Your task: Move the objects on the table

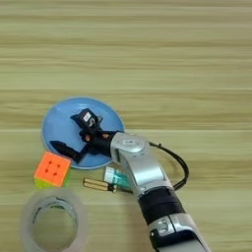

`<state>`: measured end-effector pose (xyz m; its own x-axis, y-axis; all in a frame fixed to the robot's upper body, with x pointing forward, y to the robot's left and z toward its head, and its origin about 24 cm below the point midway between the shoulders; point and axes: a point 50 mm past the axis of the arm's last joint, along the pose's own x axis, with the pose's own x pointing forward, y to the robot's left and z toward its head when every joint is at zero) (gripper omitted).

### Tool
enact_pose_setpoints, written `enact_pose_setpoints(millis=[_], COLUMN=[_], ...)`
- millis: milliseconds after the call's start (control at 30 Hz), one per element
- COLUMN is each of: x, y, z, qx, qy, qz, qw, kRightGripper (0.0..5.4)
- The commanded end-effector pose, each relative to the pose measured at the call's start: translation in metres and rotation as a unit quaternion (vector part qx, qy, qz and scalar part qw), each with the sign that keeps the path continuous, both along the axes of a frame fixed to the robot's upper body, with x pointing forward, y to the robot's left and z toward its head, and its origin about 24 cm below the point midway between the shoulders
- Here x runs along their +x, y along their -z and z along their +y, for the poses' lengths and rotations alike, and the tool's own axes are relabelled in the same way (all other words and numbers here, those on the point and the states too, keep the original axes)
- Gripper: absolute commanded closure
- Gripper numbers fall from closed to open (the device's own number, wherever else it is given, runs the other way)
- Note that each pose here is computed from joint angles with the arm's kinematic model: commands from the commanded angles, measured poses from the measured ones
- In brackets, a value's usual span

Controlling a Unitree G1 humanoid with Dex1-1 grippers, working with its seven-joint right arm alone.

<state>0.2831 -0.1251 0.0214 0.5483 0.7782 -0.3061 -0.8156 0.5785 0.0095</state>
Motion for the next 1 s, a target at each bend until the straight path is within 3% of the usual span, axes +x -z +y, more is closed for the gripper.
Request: enact_pose_setpoints(millis=[33,633,833,1000], x=[0.021,0.028,0.019,0.0], y=[-0.039,-0.082,-0.098,-0.111], z=[-0.001,-0.014,-0.016,-0.016], qx=[0.022,0.086,0.115,0.128], qy=[0.013,0.026,0.009,-0.029], qz=[-0.083,-0.15,-0.166,-0.176], qw=[0.9962,0.9846,0.9793,0.9756], kRightGripper=[0.02,0.02,0.02,0.02])
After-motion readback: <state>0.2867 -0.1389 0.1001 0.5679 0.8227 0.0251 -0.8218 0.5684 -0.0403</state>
